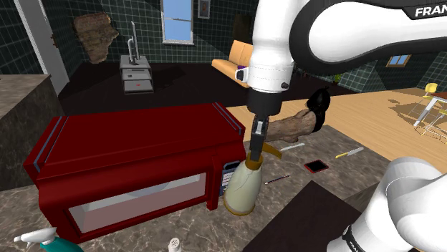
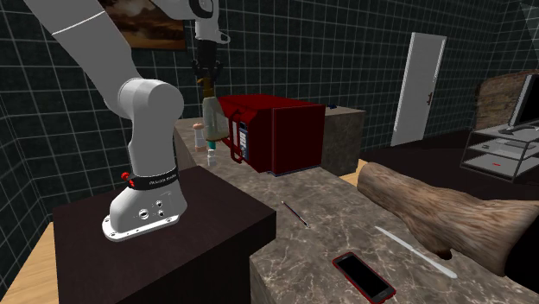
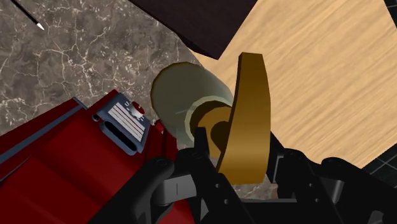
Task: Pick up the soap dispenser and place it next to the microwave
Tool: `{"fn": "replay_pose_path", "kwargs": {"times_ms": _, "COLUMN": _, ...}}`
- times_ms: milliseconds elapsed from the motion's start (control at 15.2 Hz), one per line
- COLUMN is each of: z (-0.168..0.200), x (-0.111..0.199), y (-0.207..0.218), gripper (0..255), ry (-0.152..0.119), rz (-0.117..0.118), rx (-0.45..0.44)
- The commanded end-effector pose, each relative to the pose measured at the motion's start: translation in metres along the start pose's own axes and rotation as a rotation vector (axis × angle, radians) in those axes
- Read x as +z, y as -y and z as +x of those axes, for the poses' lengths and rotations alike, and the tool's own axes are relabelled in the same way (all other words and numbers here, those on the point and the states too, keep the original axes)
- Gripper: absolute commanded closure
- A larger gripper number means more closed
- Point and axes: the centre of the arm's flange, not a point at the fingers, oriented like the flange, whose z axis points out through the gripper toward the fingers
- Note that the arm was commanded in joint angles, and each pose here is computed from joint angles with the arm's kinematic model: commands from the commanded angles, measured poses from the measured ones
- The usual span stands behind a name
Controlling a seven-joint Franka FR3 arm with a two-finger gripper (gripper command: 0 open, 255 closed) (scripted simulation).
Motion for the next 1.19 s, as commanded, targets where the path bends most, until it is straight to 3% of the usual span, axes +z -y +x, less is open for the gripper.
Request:
{"fn": "replay_pose_path", "kwargs": {"times_ms": 0, "z": 0.0, "x": 0.011, "y": -0.002, "gripper": 255, "ry": -0.001, "rz": 0.0, "rx": 0.0}}
{"fn": "replay_pose_path", "kwargs": {"times_ms": 1122, "z": 0.006, "x": 0.1, "y": -0.008, "gripper": 255, "ry": -0.001, "rz": 0.0, "rx": 0.0}}
